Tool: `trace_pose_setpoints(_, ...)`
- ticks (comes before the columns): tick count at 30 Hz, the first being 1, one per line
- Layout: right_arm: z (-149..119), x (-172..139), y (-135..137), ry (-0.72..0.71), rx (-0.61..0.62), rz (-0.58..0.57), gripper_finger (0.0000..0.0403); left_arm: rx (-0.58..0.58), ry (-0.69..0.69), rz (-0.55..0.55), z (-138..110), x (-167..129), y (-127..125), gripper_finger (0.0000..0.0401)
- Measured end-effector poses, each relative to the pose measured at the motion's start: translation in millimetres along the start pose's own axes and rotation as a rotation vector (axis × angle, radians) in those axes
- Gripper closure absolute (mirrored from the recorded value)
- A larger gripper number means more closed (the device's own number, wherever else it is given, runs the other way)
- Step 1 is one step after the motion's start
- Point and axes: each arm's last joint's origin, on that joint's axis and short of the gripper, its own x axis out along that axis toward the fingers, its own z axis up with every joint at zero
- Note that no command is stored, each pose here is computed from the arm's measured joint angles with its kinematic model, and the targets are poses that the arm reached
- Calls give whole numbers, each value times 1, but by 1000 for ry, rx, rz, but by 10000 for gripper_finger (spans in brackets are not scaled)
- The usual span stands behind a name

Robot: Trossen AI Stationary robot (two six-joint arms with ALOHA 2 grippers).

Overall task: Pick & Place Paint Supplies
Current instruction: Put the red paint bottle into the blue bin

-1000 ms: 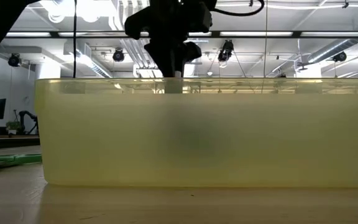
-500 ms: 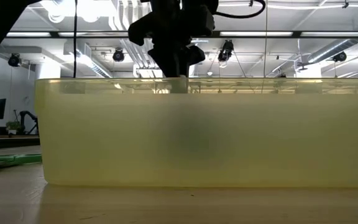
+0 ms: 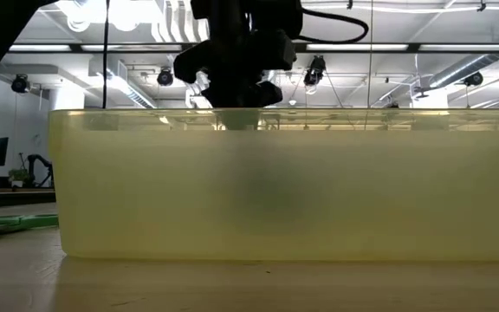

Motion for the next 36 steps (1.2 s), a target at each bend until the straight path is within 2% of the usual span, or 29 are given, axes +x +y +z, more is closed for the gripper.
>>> trace_pose_setpoints(18,0,0,0,1,-2,0,133,-19,-24,30,-4,5,10,280)
trace_pose_setpoints(36,0,0,0,0,-3,1,133,-43,-16,14,-8,15,7,280)
